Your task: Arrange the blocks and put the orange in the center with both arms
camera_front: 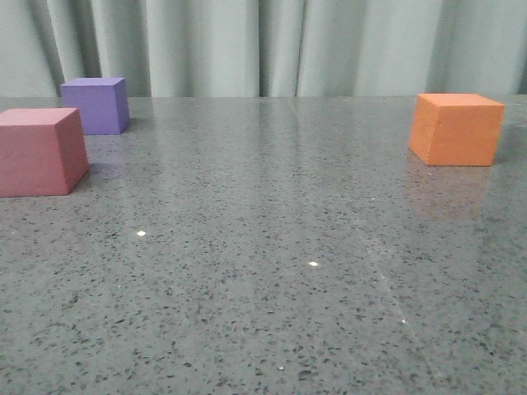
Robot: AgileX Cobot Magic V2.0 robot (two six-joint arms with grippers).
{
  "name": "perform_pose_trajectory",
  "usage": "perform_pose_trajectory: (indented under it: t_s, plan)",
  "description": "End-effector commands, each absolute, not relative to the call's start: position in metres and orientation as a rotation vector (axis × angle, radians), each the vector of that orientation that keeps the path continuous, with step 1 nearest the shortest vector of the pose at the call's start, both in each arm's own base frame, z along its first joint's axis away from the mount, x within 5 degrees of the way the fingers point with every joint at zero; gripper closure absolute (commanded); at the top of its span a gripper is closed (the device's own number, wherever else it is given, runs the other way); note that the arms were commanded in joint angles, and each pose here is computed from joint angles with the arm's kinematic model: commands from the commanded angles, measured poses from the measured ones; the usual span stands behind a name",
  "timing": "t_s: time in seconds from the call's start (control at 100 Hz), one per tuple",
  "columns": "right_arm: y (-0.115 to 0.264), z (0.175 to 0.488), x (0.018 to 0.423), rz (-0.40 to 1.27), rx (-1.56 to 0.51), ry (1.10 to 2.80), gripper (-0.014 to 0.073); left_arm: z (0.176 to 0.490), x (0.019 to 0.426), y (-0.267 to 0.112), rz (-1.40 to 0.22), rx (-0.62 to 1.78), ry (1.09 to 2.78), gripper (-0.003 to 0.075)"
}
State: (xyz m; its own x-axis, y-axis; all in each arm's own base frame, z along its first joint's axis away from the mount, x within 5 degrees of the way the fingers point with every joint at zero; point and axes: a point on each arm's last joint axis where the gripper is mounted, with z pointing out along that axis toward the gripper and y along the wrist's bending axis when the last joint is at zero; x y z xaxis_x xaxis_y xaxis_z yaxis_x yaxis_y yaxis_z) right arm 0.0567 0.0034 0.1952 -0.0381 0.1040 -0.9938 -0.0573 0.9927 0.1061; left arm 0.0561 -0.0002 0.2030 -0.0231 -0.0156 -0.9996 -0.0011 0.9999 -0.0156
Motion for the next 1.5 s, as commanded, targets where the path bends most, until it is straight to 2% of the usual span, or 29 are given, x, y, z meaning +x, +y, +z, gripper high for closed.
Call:
perform_pose_trajectory:
  t_s: [0.0, 0.78, 1.2, 1.34, 1.49]
  plan:
    - [0.003, 0.205, 0.054, 0.116, 0.021, 1.501, 0.0716, 0.206, 0.054, 0.000, -0.013, -0.026, 1.495, 0.0739]
    - [0.003, 0.206, 0.054, 0.114, 0.019, 1.494, 0.0716, 0.209, 0.054, 0.001, -0.011, -0.028, 1.455, 0.0739]
    - [0.003, 0.215, 0.053, 0.120, 0.014, 1.392, 0.0716, 0.211, 0.054, 0.001, -0.011, -0.028, 1.447, 0.0739]
    - [0.003, 0.223, 0.051, 0.119, 0.015, 1.389, 0.0716, 0.224, 0.051, 0.001, -0.011, -0.027, 1.411, 0.0740]
    - [0.003, 0.242, 0.049, 0.114, 0.020, 1.444, 0.0715, 0.258, 0.044, 0.000, -0.012, -0.025, 1.332, 0.0740]
